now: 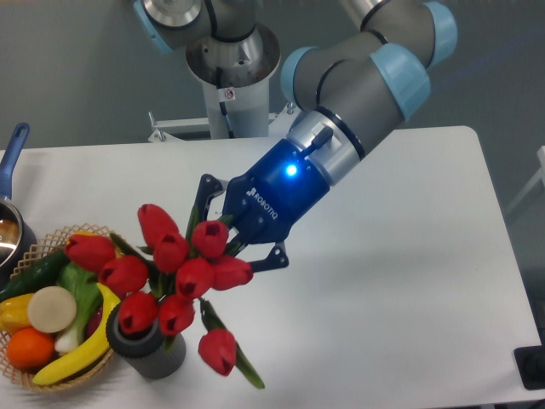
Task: Insert the flowers into the vase
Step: 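Carry the tulips toward the black vase and tilt stems over its opening, then lower the tulip stems down into the black vase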
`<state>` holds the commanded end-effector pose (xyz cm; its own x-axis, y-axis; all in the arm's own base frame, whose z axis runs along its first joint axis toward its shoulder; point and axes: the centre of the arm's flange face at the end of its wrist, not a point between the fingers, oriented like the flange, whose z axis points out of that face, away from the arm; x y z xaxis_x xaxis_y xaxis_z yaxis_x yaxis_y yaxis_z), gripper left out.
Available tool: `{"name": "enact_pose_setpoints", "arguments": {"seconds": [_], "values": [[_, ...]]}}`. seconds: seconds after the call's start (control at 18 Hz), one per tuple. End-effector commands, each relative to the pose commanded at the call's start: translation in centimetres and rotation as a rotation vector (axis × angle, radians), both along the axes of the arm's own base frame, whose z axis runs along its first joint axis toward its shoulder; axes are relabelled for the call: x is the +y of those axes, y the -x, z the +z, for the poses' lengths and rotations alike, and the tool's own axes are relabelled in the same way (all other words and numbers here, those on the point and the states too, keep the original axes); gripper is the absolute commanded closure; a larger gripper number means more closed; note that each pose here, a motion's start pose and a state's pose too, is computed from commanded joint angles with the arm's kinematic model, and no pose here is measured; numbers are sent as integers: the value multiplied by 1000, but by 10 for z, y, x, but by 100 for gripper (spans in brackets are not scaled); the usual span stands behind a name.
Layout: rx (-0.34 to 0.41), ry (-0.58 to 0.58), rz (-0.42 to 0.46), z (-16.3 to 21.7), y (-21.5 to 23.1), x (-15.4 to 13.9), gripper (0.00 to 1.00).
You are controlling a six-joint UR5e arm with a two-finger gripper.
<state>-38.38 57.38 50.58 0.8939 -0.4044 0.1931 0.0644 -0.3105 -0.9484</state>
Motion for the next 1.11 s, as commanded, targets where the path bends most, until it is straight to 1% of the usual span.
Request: {"name": "enact_pose_setpoints", "arguments": {"seconds": [0.11, 0.39, 0.56, 1.11], "values": [[-10, -10, -17, -3, 0, 7, 88], [-7, -14, -45, -2, -12, 21, 87], [-18, -28, -74, -9, -19, 30, 87], [-30, -22, -106, -20, -30, 48, 82]]}}
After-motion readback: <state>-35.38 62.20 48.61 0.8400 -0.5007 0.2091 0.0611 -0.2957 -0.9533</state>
